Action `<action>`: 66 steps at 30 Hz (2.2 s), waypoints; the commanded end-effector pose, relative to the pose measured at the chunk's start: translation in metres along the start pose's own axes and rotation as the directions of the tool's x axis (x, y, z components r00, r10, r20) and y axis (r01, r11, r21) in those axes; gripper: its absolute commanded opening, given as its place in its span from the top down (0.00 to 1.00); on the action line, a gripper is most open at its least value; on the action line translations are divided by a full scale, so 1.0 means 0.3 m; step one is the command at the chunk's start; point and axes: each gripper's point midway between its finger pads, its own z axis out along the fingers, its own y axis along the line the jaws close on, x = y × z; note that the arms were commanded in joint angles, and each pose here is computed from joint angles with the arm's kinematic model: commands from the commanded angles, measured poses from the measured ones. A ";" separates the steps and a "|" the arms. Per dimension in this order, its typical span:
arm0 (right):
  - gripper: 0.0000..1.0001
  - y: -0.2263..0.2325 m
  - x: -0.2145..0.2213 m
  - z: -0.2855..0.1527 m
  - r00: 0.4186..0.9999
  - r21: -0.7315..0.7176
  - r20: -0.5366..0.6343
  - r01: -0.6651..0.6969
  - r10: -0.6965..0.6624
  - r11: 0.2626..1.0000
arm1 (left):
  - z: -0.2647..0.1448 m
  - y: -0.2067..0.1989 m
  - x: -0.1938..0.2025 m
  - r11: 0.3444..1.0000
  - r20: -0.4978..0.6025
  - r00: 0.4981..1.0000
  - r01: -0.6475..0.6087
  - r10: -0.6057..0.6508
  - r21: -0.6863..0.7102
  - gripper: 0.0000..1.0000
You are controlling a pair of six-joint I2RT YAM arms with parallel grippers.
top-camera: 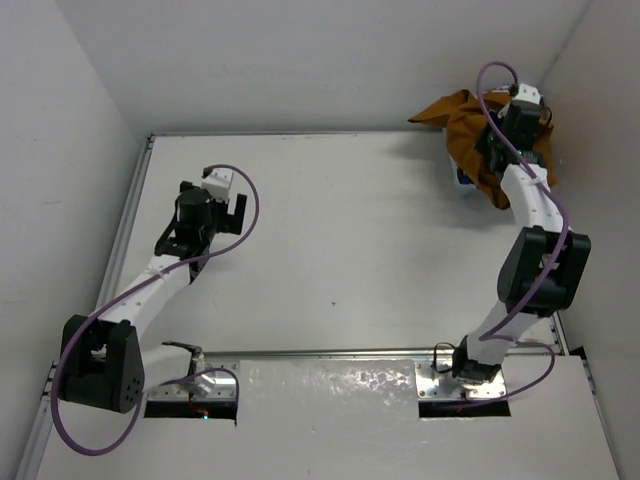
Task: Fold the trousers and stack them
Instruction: Grab the trousers from the pile, then move the trousers to the center of the board, then flatten the trousers out
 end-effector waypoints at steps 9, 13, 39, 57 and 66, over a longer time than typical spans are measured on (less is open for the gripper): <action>1.00 1.172 -0.749 -1.070 0.613 -0.565 0.787 0.667 0.072 0.487 | -0.016 0.072 -0.157 0.995 0.103 0.994 0.046 -0.037 -0.087 0.00; 1.00 1.333 -0.662 -1.251 0.603 -0.631 0.772 0.689 0.200 0.356 | -0.040 0.178 -0.192 0.963 0.119 0.991 0.088 -0.059 -0.256 0.01; 0.19 0.926 0.341 -0.131 0.876 -0.506 -0.358 0.109 -0.323 0.856 | -0.019 0.014 -0.157 0.993 -0.045 0.999 -0.004 0.010 0.120 0.08; 0.25 0.837 0.478 -0.002 0.890 -0.479 -0.297 0.175 -0.347 0.860 | 0.216 0.383 0.462 0.958 -0.587 0.768 -0.281 0.255 0.048 0.00; 0.93 0.866 0.778 -0.170 0.703 -0.706 -0.270 0.320 -0.658 0.632 | 0.334 0.383 0.507 0.960 -0.618 0.743 -0.271 0.257 0.074 0.69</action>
